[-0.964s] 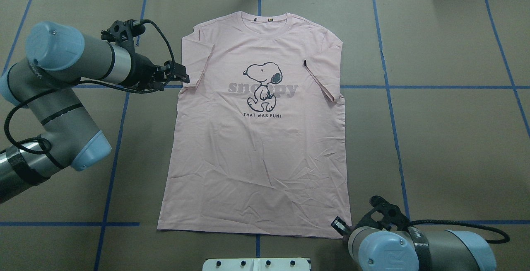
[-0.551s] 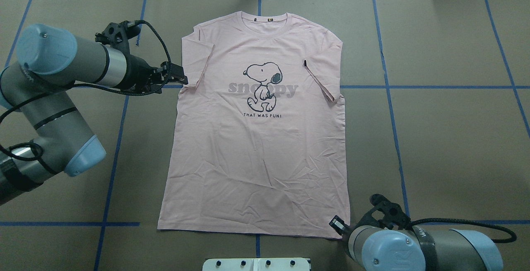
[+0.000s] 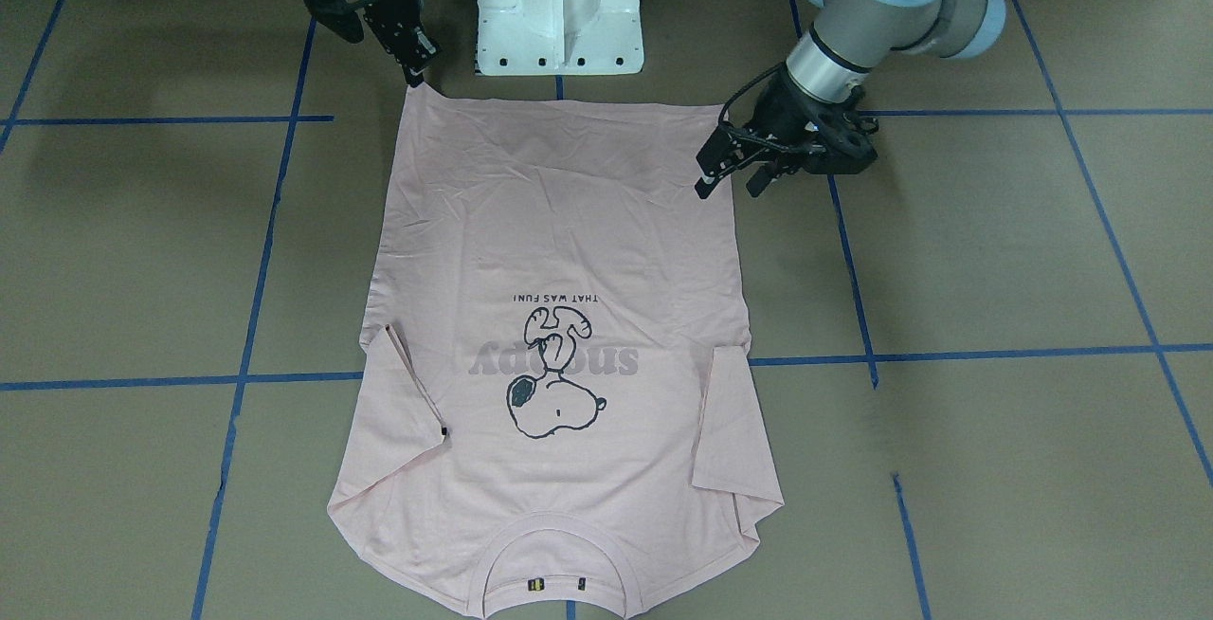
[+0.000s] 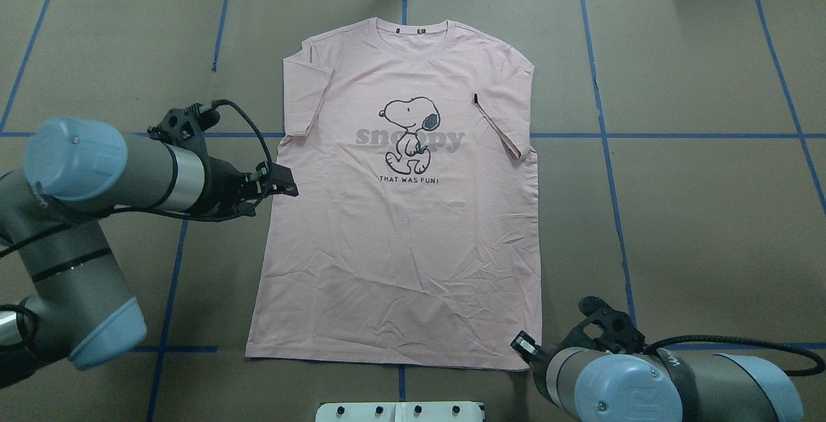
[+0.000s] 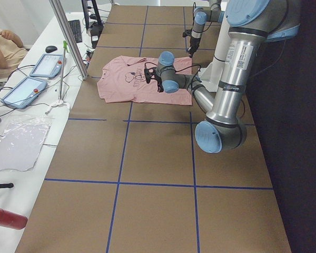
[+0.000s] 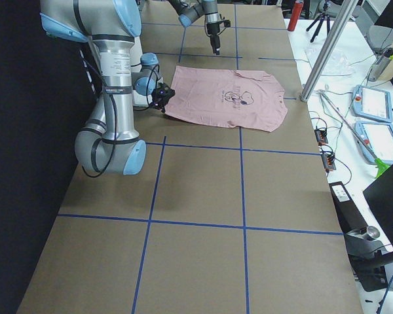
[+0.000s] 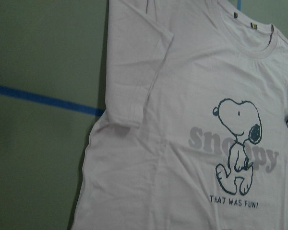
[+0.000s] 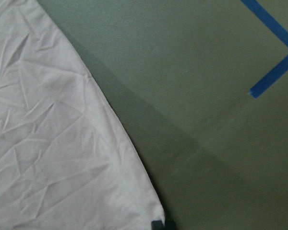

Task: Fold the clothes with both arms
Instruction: 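Move the left gripper down to the other hem corner nearest the robot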

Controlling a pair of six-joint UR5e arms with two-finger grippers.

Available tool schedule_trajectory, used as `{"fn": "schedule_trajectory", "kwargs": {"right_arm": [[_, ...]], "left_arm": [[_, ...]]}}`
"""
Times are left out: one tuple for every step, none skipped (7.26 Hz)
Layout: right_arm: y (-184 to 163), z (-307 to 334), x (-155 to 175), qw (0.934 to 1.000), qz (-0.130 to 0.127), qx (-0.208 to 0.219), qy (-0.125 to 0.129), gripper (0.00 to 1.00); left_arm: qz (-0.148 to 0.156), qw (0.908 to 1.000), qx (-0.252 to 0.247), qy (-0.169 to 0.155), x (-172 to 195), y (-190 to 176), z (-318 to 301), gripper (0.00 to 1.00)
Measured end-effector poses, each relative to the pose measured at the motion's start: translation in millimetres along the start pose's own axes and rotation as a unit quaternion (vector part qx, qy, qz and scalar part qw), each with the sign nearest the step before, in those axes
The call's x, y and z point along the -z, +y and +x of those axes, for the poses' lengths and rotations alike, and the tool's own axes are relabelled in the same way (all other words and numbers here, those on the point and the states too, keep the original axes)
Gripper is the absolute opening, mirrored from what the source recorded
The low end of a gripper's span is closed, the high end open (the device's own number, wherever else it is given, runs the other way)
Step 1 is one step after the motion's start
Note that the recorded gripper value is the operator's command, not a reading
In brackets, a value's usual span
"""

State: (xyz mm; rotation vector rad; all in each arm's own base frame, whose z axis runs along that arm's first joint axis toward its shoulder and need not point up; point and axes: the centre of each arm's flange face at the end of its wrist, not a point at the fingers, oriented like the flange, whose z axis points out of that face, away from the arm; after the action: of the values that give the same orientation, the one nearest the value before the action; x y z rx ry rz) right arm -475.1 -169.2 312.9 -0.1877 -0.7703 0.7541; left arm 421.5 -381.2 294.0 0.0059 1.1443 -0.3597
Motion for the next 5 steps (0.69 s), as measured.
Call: {"fn": "schedule_trajectory", "kwargs": {"right_arm": [[-1,-1,1,1.0000,0.000,-0.001,-0.001,0.00],[-1,-1,2,1.0000,-0.001,-0.001,-0.002,0.00],[-1,-1,3,1.0000,-0.001,-0.001,-0.003,0.00],[-1,-1,4,1.0000,-0.001,-0.001,-0.003,0.00],[-2,-1,4,1.0000,0.000,-0.001,-0.003,0.00]], "left_arm": [[-0.007,0.9994,0.014,-0.030,-10,34,-4,0.88],[-0.012,0.9981,0.029,-0.054,-22,66,-13,0.88],[-0.009,0.9967,0.038,-0.070,-34,90,-24,0.88],[-0.008,0.9954,0.045,-0.084,-42,106,-37,0.88],[-0.007,0.9942,0.050,-0.095,-47,115,-48,0.88]]}}
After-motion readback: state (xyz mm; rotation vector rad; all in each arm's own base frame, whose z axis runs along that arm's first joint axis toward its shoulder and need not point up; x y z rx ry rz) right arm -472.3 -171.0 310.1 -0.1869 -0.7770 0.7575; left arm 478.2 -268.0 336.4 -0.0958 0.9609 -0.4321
